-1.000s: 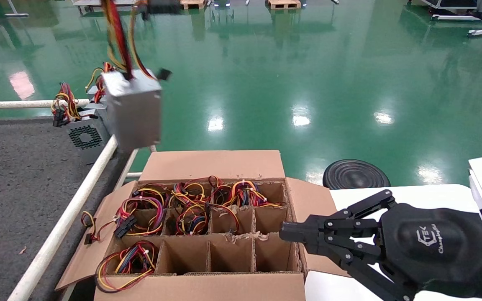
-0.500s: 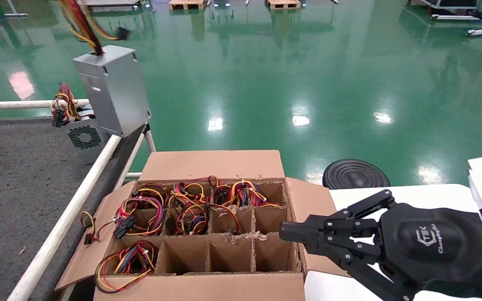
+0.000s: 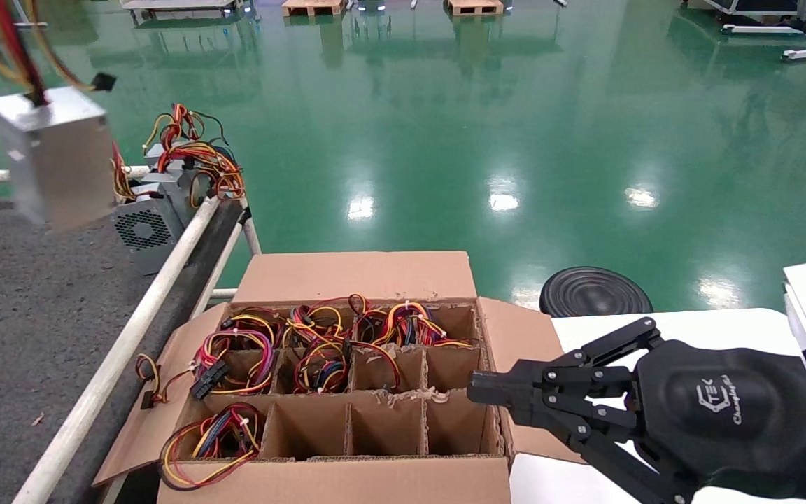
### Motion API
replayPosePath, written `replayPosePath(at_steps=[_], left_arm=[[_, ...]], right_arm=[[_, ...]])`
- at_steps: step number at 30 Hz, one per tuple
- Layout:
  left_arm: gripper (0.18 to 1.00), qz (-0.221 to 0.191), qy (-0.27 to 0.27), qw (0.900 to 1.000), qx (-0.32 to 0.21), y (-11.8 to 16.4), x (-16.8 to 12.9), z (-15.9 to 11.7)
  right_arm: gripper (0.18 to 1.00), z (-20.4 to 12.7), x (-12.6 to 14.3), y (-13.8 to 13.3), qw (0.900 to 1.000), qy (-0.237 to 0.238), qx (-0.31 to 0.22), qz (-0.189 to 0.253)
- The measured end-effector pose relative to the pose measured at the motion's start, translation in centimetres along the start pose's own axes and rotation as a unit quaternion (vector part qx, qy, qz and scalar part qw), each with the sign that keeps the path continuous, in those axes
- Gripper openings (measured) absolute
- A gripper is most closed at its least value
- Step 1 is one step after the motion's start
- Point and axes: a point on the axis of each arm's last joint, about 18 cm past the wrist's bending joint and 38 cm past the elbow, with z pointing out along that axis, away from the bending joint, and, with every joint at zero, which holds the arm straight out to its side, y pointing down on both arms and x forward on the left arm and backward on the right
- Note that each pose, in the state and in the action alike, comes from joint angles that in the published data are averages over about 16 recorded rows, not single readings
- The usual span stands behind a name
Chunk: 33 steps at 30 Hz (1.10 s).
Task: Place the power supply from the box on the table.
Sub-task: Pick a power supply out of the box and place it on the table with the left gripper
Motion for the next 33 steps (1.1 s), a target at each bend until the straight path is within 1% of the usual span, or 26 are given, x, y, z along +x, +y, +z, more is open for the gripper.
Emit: replayPosePath(at_steps=[16, 33], left_arm=[[0.212, -0.058, 0.021, 0.9972, -0.042, 3.8, 2.9, -2.9], [0.211, -0.108, 0.046, 0.9918, -0.052, 5.6, 6.0, -3.6]], right_arm=[[0.194, 0.0, 0.0, 0.0, 1.000, 0.000, 0.000, 0.000], [0.194, 0.0, 0.0, 0.0, 1.000, 0.000, 0.000, 0.000]])
